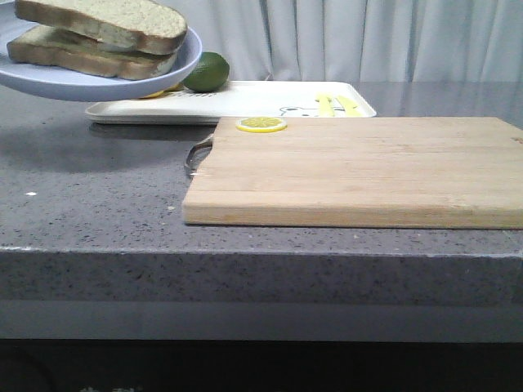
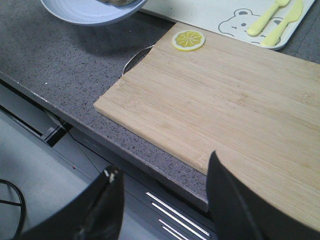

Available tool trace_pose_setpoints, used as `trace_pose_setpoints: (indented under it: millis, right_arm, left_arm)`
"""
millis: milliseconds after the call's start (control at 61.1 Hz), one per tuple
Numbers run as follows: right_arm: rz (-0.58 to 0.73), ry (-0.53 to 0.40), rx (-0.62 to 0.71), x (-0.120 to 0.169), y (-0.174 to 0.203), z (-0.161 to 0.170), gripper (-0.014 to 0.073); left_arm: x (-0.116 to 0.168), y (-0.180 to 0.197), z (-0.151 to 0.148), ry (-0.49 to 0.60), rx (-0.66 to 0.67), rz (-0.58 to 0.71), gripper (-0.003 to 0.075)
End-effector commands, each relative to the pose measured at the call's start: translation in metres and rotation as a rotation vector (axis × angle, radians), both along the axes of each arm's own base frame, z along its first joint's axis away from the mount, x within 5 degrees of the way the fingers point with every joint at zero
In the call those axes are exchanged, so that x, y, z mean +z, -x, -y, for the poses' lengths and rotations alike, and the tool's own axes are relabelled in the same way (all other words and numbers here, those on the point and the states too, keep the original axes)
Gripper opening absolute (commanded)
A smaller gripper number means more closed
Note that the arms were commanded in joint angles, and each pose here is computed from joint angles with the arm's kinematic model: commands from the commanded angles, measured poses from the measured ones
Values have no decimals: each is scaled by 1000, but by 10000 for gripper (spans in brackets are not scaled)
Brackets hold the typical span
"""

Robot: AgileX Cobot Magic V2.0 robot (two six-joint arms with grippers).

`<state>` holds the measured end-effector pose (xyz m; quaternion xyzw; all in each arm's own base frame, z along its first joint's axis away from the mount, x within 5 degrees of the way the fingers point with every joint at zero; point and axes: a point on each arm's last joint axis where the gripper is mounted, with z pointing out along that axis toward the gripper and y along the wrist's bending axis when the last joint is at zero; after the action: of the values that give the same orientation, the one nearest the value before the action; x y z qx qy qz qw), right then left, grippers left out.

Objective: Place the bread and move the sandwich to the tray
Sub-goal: 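Lift the plate and carry it onto the white tray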

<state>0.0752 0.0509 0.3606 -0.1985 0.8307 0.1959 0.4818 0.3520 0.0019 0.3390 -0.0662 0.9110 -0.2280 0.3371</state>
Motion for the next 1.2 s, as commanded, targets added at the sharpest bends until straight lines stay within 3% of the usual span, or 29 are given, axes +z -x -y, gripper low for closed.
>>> trace_pose_setpoints:
  millis: [0, 311, 688, 1179]
  right_arm:
    - [70, -45, -13, 13, -1, 0, 402]
    - [70, -45, -13, 13, -1, 0, 402]
    - [70, -45, -13, 13, -1, 0, 402]
    - [70, -45, -13, 13, -1, 0, 402]
  left_arm:
    - [40, -1, 15, 85, 15, 156, -20]
    - [44, -49, 51, 158, -65, 128, -20]
    - [6, -112, 66, 278, -43, -55, -20]
    - [-23, -132, 69, 354, -7, -140, -19]
